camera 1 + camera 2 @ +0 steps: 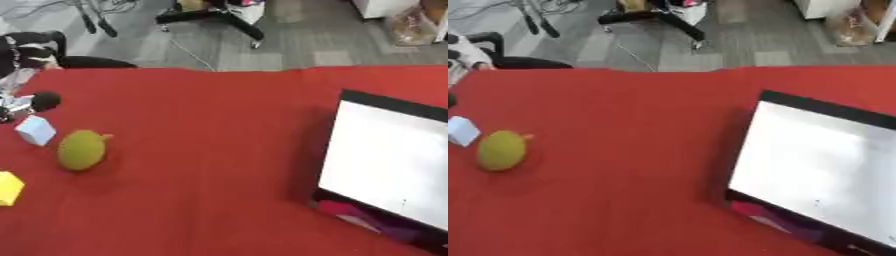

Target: Pick up the objects with one hand, pass them to the other hand, and then place them into the box on the other side of the table.

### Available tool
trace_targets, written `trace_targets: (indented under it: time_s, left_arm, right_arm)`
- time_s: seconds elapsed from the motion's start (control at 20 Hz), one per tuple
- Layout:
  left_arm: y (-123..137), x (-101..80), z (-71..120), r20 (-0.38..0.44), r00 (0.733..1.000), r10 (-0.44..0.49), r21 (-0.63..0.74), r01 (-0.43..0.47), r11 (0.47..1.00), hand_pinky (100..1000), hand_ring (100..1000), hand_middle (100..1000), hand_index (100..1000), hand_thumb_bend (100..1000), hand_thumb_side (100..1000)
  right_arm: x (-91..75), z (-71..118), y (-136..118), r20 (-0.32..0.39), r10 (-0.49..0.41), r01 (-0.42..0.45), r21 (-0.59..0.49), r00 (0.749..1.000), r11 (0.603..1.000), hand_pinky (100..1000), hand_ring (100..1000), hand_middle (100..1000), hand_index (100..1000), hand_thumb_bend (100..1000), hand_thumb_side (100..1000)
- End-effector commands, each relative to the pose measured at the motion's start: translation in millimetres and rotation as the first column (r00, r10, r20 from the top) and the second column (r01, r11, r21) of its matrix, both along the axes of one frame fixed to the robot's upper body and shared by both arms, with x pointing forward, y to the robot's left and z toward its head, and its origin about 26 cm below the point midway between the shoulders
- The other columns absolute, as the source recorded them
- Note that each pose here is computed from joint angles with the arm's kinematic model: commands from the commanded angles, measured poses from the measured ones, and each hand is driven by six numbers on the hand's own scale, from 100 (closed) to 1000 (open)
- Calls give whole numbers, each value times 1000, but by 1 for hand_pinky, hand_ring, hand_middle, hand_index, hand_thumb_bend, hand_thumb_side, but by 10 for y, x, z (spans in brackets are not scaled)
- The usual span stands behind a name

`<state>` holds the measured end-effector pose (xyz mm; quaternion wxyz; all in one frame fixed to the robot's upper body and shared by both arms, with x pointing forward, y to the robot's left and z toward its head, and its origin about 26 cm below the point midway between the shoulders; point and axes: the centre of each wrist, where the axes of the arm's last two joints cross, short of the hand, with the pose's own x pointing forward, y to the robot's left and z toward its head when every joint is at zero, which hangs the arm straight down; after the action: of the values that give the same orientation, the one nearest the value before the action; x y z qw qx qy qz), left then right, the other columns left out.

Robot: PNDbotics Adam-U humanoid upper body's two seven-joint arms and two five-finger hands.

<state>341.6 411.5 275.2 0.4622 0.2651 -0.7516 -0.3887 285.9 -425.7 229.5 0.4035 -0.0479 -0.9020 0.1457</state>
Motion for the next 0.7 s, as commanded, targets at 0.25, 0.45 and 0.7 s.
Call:
trace_targets:
  time_s: [0.25,0.45,0.7]
  left_arm:
    - [584,-42,201,-84,969,234,224,-211,951,920,911,867,891,904,363]
    - [785,-57,120,-171,911,374,279,-320,906,937,925,862,879,916,306]
    - [1114,-95,-56,-254,806,534,302,-458,836,944,931,860,873,885,272]
  right_arm:
    - [-47,120,-54,14,-21,21,-46,1000,999,1000,1000,1000,1000,283,384]
    - [-52,117,-54,10,-23,23,-48,1000,999,1000,1000,1000,1000,282,385]
    - [-62,101,-60,4,-30,30,-47,1000,998,1000,1000,1000,1000,282,388]
